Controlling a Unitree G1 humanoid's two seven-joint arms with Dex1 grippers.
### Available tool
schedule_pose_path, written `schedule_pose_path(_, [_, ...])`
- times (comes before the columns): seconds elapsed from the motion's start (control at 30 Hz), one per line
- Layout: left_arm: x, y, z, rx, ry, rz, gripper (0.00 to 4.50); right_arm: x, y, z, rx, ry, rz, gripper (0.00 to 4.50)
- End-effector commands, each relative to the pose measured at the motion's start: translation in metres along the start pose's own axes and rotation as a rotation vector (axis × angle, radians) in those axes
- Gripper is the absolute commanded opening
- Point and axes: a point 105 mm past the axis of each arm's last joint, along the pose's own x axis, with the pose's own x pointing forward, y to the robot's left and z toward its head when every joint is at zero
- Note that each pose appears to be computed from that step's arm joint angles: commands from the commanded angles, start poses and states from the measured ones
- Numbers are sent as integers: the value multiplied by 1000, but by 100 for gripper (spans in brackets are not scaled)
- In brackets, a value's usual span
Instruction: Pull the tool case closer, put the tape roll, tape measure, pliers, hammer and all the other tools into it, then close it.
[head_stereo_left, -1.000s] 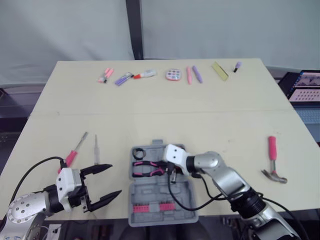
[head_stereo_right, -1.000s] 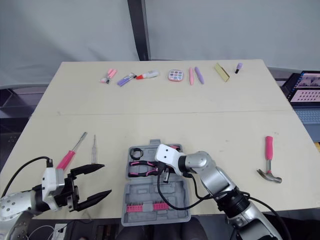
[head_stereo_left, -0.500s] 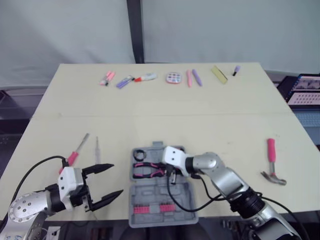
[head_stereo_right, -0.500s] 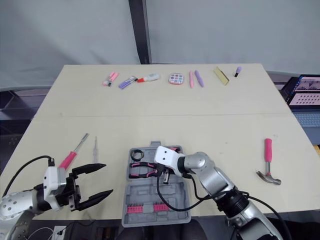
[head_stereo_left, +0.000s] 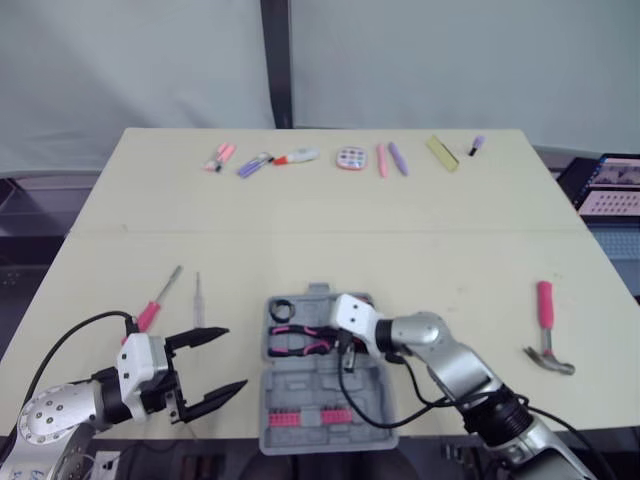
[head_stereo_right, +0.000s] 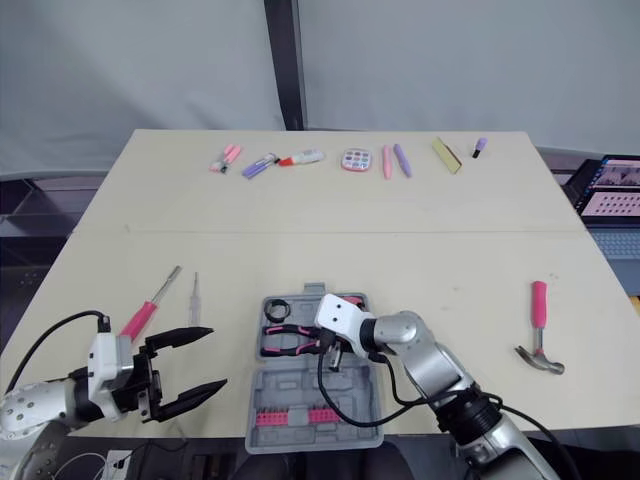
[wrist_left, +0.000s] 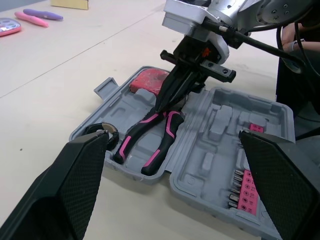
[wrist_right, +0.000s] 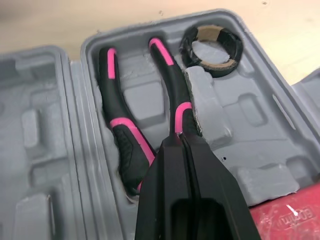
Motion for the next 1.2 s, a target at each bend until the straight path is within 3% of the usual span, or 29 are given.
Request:
schedule_pose_path(0.03, [5, -3, 5, 10, -31, -14, 450, -7, -3, -10, 85, -7, -37, 2])
schedule_pose_path(0.2, [11, -3, 5, 3, -46, -20, 450, -29, -11, 35, 88, -196, -79, 2])
schedule_pose_path(0.33, [13, -2, 5, 9, -49, -30, 450, -44, -13, 48, 75, -238, -86, 2])
schedule_pose_path(0.5, [17, 3, 2, 71, -14, -52, 450, -83, -23, 24, 44, -105, -145, 2])
schedule_pose_path(0.63, [15, 6, -3, -5, -9, -27, 450, -111, -27, -1, 114, -40, -184, 2])
schedule_pose_path(0.77, [13, 7, -4, -26, -4, -17, 450, -125, -29, -13, 167, -14, -205, 132])
schedule_pose_path(0.97, [-10, 11, 0, -22, -12, 152, 450, -154, -14, -25, 194, 17, -200, 431])
schedule_pose_path(1.2, [-36, -22, -19, -107, 58, 255, 450, -178, 6, -38, 133, 43, -196, 442])
